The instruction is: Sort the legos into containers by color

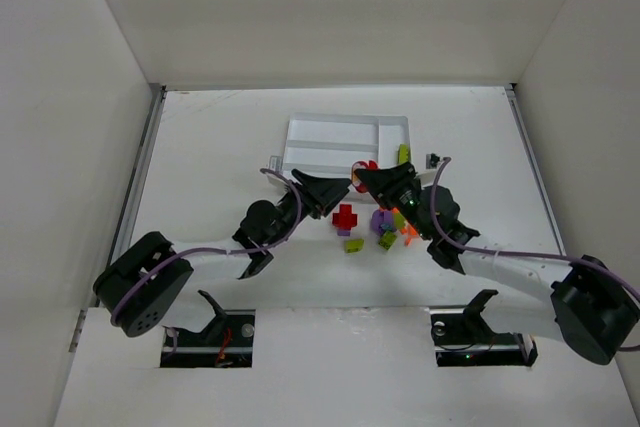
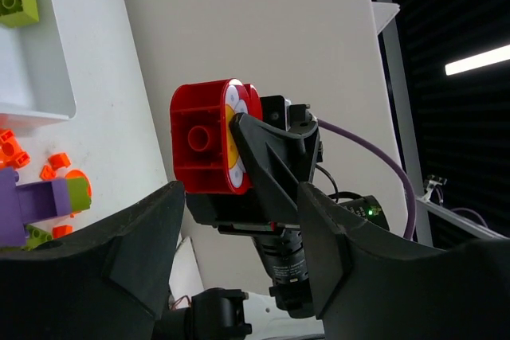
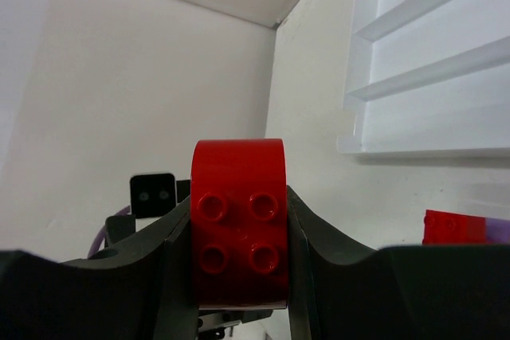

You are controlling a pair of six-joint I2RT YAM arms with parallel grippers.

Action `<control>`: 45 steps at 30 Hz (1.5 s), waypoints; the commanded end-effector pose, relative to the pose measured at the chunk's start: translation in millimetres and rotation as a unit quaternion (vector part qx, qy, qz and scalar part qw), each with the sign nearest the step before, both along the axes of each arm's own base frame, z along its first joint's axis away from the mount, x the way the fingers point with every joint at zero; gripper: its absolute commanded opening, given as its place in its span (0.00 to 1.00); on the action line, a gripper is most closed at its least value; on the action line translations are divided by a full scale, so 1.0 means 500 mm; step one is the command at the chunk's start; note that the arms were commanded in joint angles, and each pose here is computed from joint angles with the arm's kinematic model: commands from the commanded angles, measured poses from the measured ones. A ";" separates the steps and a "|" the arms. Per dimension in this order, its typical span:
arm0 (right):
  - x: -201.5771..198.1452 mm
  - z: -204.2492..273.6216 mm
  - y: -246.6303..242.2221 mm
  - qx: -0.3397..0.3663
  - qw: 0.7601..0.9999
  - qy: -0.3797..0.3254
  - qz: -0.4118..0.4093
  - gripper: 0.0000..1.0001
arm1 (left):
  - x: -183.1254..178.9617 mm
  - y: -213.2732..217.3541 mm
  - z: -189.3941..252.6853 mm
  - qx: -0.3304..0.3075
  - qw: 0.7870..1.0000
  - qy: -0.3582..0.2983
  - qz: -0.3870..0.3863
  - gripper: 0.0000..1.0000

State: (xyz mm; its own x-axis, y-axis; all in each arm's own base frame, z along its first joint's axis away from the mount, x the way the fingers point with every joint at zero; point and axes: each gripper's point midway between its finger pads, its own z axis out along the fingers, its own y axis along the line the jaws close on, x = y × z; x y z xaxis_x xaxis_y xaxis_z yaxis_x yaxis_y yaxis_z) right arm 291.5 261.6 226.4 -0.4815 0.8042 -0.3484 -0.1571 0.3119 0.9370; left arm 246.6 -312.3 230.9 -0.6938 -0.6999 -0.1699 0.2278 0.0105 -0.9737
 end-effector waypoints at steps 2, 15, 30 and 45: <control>0.011 0.102 0.008 0.102 0.994 -0.041 -0.008 0.27 | -0.007 0.017 0.054 -0.030 0.999 -0.044 0.000 0.56; 0.014 0.095 0.026 0.138 0.990 -0.032 0.006 0.27 | 0.024 0.000 0.051 -0.030 0.999 -0.037 0.003 0.54; 0.011 0.062 0.049 0.152 0.988 -0.017 0.026 0.27 | 0.020 -0.004 0.057 -0.045 0.998 -0.050 0.008 0.47; -0.008 0.031 0.078 0.163 0.985 0.005 0.048 0.26 | 0.035 -0.006 0.059 -0.037 0.997 -0.062 0.021 0.43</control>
